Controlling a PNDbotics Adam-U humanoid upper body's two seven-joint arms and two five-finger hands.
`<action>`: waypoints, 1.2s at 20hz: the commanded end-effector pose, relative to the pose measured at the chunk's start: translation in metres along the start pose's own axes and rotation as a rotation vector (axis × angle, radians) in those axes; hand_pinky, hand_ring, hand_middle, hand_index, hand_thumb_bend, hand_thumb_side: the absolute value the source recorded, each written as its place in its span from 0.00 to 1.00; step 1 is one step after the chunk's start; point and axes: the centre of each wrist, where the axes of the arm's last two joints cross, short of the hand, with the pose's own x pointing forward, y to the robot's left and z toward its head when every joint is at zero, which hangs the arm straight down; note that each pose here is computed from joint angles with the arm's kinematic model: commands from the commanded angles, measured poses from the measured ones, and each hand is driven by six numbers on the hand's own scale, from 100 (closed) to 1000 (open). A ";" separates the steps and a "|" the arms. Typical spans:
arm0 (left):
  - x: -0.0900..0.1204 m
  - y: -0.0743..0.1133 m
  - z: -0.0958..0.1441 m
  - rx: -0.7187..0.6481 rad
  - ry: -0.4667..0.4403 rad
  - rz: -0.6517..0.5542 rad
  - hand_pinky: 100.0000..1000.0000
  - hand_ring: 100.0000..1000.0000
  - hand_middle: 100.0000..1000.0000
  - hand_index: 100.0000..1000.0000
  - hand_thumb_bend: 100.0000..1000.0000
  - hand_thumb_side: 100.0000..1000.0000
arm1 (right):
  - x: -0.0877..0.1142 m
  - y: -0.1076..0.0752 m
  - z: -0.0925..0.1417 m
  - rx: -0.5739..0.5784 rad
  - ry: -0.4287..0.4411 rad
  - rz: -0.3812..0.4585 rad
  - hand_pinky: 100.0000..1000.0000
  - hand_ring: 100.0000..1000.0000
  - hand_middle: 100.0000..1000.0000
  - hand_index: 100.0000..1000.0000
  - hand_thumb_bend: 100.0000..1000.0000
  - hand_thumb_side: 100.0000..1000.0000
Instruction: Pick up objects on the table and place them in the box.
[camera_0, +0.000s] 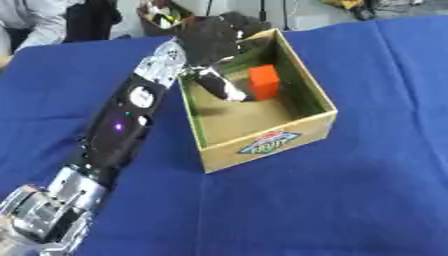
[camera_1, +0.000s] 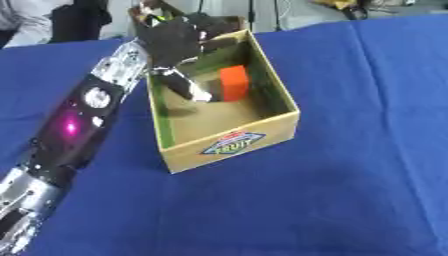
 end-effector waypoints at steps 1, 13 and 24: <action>-0.015 0.023 -0.001 0.154 0.086 -0.002 0.54 0.81 0.83 1.00 0.37 1.00 | 0.006 -0.003 -0.005 -0.004 -0.027 0.007 0.78 0.70 0.51 0.68 0.00 0.78; -0.011 0.014 0.050 0.629 0.402 0.247 0.11 0.46 0.46 0.79 0.00 1.00 | 0.005 -0.011 -0.001 -0.046 -0.024 0.046 0.77 0.70 0.51 0.68 0.00 0.78; -0.006 0.112 0.152 0.954 0.458 1.214 0.13 0.44 0.45 0.74 0.00 1.00 | 0.005 -0.020 -0.002 -0.087 -0.034 0.079 0.77 0.70 0.52 0.69 0.00 0.78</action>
